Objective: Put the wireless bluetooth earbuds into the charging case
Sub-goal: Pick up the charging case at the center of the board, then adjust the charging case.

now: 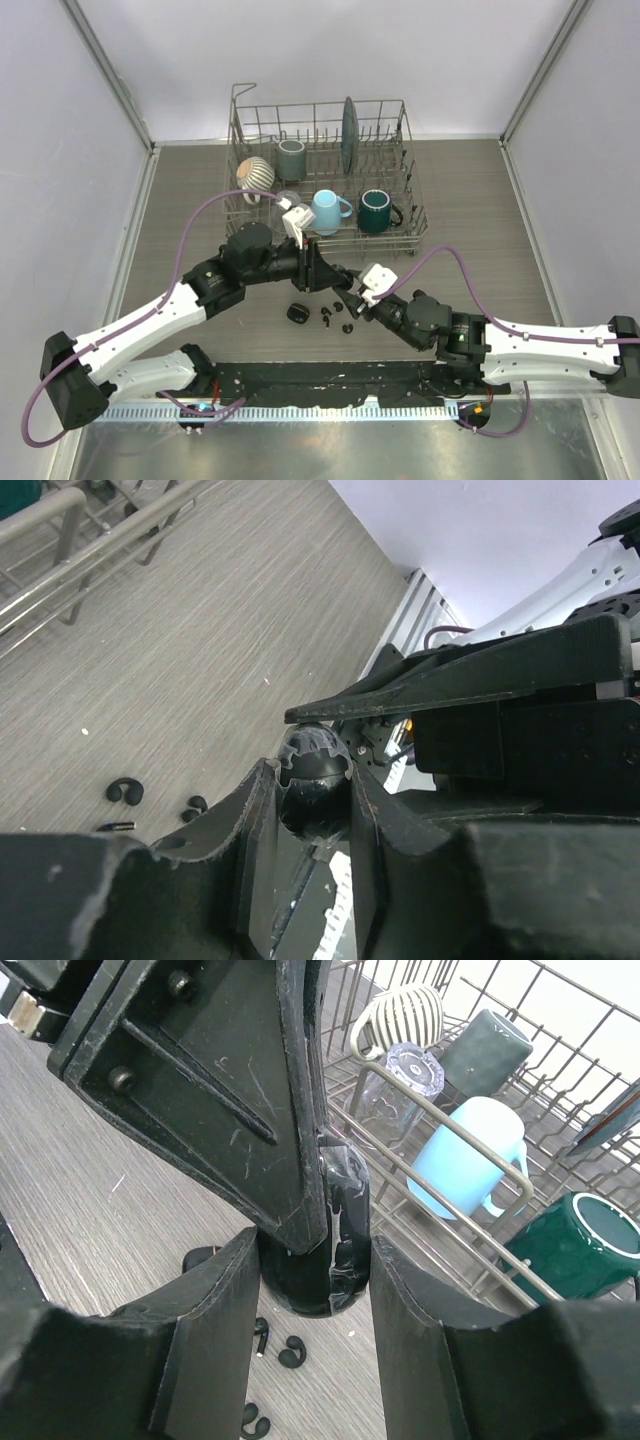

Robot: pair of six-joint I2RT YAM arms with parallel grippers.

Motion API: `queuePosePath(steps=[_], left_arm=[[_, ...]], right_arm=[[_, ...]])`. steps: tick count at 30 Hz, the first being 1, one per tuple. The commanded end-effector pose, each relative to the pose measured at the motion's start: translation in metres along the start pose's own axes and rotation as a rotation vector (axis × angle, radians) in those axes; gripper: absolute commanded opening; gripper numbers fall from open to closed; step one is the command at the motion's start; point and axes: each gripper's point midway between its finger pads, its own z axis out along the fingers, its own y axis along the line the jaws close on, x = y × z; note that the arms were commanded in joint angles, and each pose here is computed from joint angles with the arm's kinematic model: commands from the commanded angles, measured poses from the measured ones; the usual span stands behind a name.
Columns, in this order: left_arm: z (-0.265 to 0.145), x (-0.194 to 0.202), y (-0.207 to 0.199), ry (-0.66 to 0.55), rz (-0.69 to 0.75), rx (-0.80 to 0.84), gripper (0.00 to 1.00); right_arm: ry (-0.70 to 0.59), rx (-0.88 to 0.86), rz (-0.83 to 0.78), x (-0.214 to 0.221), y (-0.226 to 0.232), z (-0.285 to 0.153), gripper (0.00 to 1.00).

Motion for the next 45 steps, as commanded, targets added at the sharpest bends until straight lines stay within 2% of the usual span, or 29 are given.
queuePosePath(steps=[1,2,4,5,6,7,8,10,14,16,18,21,26,32,33,36,39,40,41,43,45], left_arm=[[0.001,-0.018,-0.01,-0.052,0.032,0.03,0.25],[0.001,-0.018,-0.01,-0.049,0.033,0.028,0.15],[0.001,-0.017,-0.009,-0.046,0.035,0.026,0.07],[0.001,-0.016,-0.008,-0.044,0.038,0.023,0.0],[0.001,-0.016,-0.008,-0.044,0.037,0.019,0.0],[0.001,-0.017,-0.005,-0.05,0.038,0.005,0.0],[0.0,-0.018,-0.003,-0.056,0.044,-0.006,0.0],[-0.003,-0.018,0.004,-0.065,0.052,-0.049,0.0],[-0.021,-0.032,0.031,-0.169,0.132,-0.207,0.0],[-0.036,-0.042,0.031,-0.245,0.189,-0.227,0.0],[-0.047,-0.057,0.025,-0.338,0.224,-0.219,0.0],[-0.063,-0.064,0.01,-0.442,0.304,-0.141,0.0],[-0.07,-0.056,0.0,-0.515,0.399,-0.047,0.0],[-0.059,-0.05,0.001,-0.471,0.434,-0.024,0.0],[-0.059,-0.051,0.0,-0.473,0.435,-0.024,0.0],[-0.064,-0.054,-0.001,-0.494,0.44,-0.028,0.0],[-0.071,-0.057,0.0,-0.519,0.447,-0.046,0.0],[-0.073,-0.057,0.0,-0.524,0.449,-0.05,0.0],[-0.074,-0.057,0.0,-0.526,0.453,-0.052,0.0],[-0.077,-0.058,0.0,-0.536,0.472,-0.057,0.0],[-0.075,-0.056,-0.001,-0.548,0.498,-0.039,0.0]], right_arm=[[-0.09,0.018,0.075,-0.024,-0.005,-0.003,0.01],[-0.093,0.017,0.076,-0.024,-0.004,-0.003,0.01],[-0.101,0.021,0.084,-0.026,-0.006,-0.004,0.02],[-0.1,0.025,0.089,-0.025,-0.007,-0.004,0.05],[-0.101,0.037,0.096,-0.025,-0.009,-0.005,0.11],[-0.106,0.047,0.11,-0.027,-0.011,-0.005,0.29],[-0.107,0.053,0.124,-0.028,-0.012,-0.006,0.37],[-0.087,0.094,0.164,-0.024,-0.018,-0.007,0.64],[-0.036,0.215,0.284,-0.022,-0.038,-0.017,0.83],[-0.003,0.274,0.361,-0.016,-0.05,-0.029,0.91],[-0.034,0.317,0.435,-0.024,-0.063,-0.042,0.93],[-0.091,0.285,0.553,-0.034,-0.066,-0.053,0.97],[-0.114,0.197,0.685,-0.061,-0.058,-0.057,0.97],[0.038,0.164,0.667,-0.065,-0.04,-0.034,0.97],[0.048,0.215,0.688,-0.062,-0.051,-0.029,0.97],[0.132,0.2,0.706,-0.052,-0.057,-0.009,0.98],[0.19,0.159,0.803,-0.041,-0.08,0.008,0.98],[0.164,0.207,0.853,-0.041,-0.104,0.011,0.98],[0.179,0.119,0.897,-0.043,-0.094,0.012,0.98],[0.118,0.125,1.005,-0.049,-0.112,0.018,0.98],[0.135,0.003,1.113,-0.046,-0.096,0.021,0.98]])
